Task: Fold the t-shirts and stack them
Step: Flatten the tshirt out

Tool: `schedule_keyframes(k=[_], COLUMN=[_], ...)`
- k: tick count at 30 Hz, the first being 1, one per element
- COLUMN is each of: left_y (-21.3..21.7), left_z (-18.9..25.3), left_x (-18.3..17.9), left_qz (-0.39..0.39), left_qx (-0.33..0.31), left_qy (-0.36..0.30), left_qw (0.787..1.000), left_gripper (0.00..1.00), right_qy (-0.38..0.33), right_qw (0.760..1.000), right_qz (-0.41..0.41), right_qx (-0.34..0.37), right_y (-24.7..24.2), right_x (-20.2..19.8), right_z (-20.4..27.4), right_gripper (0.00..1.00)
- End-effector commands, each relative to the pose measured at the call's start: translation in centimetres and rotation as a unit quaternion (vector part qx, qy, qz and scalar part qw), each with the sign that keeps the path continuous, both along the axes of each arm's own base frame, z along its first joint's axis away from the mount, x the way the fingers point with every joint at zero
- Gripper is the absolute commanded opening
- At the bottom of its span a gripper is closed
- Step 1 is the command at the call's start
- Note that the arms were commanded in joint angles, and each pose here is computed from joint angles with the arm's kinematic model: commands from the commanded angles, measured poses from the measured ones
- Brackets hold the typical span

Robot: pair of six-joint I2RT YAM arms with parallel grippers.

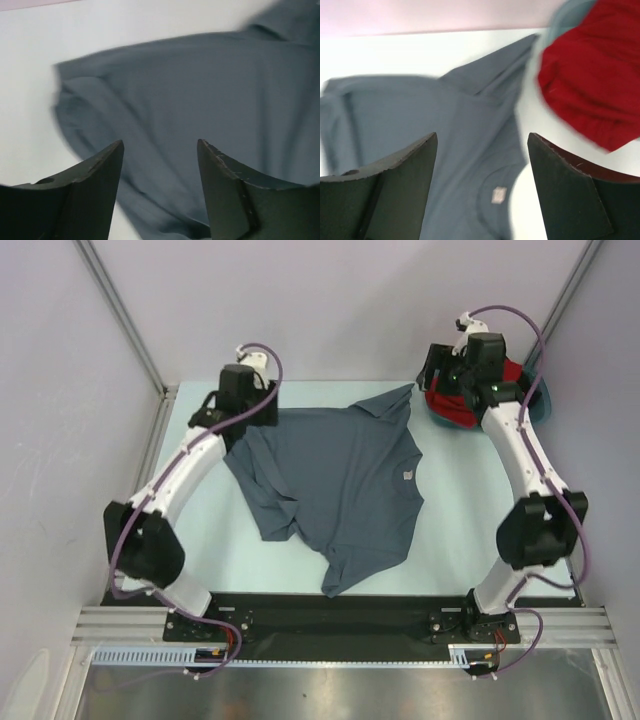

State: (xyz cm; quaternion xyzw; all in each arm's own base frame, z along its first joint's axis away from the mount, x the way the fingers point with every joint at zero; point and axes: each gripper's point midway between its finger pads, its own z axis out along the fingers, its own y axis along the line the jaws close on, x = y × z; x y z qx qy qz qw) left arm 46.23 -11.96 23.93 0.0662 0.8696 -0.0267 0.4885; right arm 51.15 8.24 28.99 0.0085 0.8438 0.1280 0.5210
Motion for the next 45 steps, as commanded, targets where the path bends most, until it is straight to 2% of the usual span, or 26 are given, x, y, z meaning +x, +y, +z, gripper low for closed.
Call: schedule_keyframes(k=[1,3,6,10,17,30,35,37,41,43,45], left_y=[-6.9,-7.7,-7.5,-6.5,-5.7,-8.4,-7.6,-7.4,-7.0,-7.0,-6.9], left_z=[-4.1,-5.0,-9.9,-13.1,-14.6,-16.5,-16.1,-15.9,-16.1,-16.1,-16.3], left_x=[-6.1,-8.4,-12.4,-14.5,-14.8,-16.8,-16.6,-16.3,-15.9,-15.7,-15.6], left_qz=[-0.054,-0.051,-0.024,0.013,0.038,-0.024,-0.014,-0.012,-0.008,-0.012,-0.010], left_qx=[-0.095,-0.100,-0.084,-0.063,-0.009,0.029,0.049,0.059,0.080,0.086,0.095], left_qy=[0.064,0.071,0.124,0.156,0.163,0.199,0.192,0.187,0.187,0.187,0.190], left_qw=[0.992,0.991,0.988,0.986,0.986,0.979,0.980,0.980,0.979,0.978,0.977], left_gripper=[0.68,0.69,0.69,0.66,0.66,0.59,0.50,0.40,0.27,0.14,0.10], right_qy=[-0.009,0.015,0.028,0.034,0.036,0.045,0.047,0.048,0.046,0.046,0.047], right_qw=[0.998,0.998,0.998,0.996,0.995,0.996,0.996,0.996,0.996,0.996,0.996], right_qz=[0.053,0.061,0.054,0.072,0.082,0.080,0.077,0.077,0.076,0.074,0.074], right_qx=[0.032,0.032,0.030,0.035,0.031,0.023,0.022,0.021,0.019,0.018,0.017], right_y=[3.6,4.5,4.7,5.9,6.8,6.7,6.6,6.6,6.5,6.5,6.4], right_x=[-4.1,-5.8,-7.6,-9.4,-10.2,-9.8,-9.8,-9.8,-9.8,-9.8,-9.8], right_z=[0.7,-1.2,-1.9,-2.3,-2.6,-3.3,-3.3,-3.3,-3.1,-3.1,-3.2], right_gripper=[0.78,0.77,0.75,0.73,0.72,0.71,0.71,0.71,0.71,0.70,0.71])
